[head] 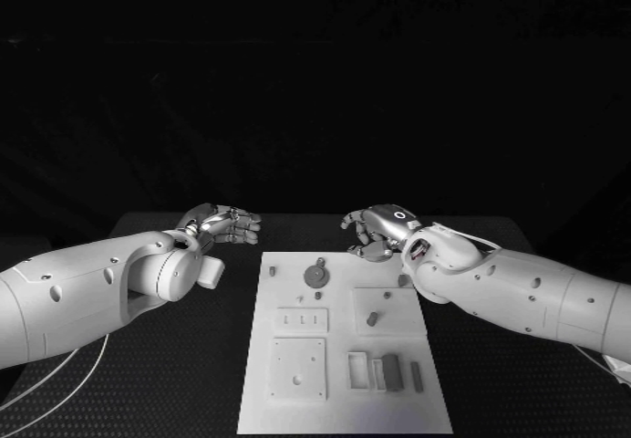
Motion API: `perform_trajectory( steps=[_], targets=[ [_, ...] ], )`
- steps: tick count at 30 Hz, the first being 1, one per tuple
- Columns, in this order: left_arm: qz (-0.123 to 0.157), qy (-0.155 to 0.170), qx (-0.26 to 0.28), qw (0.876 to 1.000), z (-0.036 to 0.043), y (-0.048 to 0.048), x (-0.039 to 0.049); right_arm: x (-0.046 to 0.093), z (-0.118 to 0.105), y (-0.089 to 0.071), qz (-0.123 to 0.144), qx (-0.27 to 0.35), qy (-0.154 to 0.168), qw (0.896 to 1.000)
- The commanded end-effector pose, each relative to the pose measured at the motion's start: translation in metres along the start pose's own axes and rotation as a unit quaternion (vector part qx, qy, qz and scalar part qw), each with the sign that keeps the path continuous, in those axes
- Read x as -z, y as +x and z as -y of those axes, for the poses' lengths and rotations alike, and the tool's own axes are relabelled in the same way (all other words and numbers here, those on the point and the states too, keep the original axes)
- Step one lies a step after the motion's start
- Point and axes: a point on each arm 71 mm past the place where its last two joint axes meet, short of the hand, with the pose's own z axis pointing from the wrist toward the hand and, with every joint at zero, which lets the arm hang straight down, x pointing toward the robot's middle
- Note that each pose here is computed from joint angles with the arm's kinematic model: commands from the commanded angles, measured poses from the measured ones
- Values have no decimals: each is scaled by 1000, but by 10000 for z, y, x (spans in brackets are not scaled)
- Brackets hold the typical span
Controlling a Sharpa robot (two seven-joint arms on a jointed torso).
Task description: Assemble the parts on the task board
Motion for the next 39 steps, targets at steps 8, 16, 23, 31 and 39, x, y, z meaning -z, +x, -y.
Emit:
perform_trajectory(
  steps=[8,16,23,31,39],
  targets=[
    [-12,20,-8,1000,28,-31,-24,228,455,-156,-44,-102,-1,994],
    [-15,18,-7,1000,4,-44,-15,451,750,-137,-65,-101,23,993],
    [-15,17,-7,1000,-5,-63,-1,659,862,60,-86,-106,42,990],
    [-17,17,-7,1000,-15,-56,5,754,920,308,-101,-105,60,988],
    [-18,14,-7,1000,-35,-60,12,800,970,442,-112,-98,71,986]
  ],
)
